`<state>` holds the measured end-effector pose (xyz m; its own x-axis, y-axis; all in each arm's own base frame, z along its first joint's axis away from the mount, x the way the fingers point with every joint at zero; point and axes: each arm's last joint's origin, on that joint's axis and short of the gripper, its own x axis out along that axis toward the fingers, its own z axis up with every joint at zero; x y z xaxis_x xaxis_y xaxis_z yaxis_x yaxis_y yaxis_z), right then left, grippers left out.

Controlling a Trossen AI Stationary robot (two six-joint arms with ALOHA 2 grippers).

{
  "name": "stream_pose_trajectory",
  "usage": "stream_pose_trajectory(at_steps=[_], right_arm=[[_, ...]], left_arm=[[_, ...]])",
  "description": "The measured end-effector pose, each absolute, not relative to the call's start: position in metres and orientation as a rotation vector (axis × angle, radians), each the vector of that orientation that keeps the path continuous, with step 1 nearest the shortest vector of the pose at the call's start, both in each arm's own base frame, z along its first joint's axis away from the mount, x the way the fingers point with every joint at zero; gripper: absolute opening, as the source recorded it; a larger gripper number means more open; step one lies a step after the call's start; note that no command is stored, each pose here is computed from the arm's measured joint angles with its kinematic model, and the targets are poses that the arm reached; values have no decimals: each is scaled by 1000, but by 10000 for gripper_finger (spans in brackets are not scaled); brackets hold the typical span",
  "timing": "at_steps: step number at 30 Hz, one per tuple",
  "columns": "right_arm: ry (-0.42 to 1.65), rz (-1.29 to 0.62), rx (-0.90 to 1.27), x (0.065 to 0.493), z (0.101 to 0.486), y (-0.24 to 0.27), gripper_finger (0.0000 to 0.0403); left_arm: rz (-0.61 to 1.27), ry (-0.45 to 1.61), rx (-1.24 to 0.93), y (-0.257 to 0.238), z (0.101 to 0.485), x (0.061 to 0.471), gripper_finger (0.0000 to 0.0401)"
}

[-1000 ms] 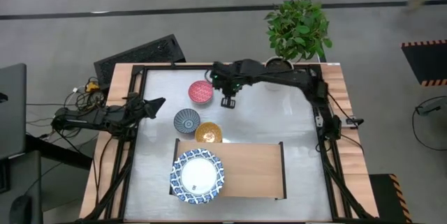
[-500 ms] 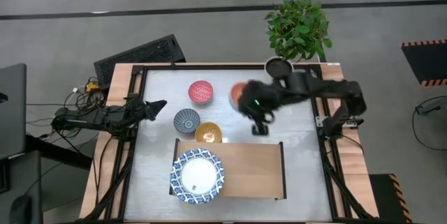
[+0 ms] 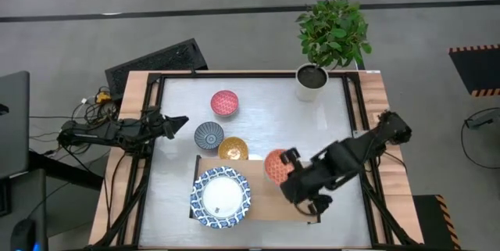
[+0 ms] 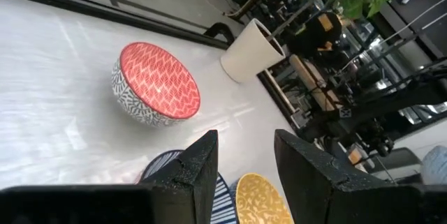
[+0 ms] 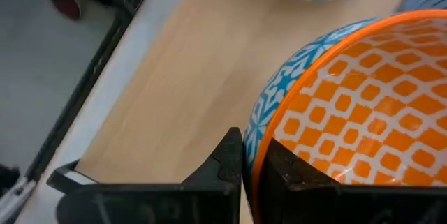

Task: Place and stack bowls onto a shelf
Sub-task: Put the orange patterned bowl on the shelf

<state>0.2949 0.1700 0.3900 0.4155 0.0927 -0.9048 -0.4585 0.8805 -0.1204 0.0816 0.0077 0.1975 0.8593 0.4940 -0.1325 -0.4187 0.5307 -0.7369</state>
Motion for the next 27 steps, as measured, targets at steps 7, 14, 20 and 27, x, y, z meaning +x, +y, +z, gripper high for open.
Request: stream_pose_trajectory(at_steps=[7, 14, 20, 27], right_arm=[[1212, 402, -518, 301, 355, 203, 39], [1275, 427, -586, 301, 341, 213, 39], [1289, 437, -599, 299, 337, 218, 39], [1284, 442, -593, 299, 337, 219, 39]], left_arm=[[556, -77, -844, 8, 195, 81, 128], [547, -51, -857, 7, 193, 81, 128], [546, -53, -861, 7, 193, 81, 128], [548, -53, -863, 7, 193, 81, 128]])
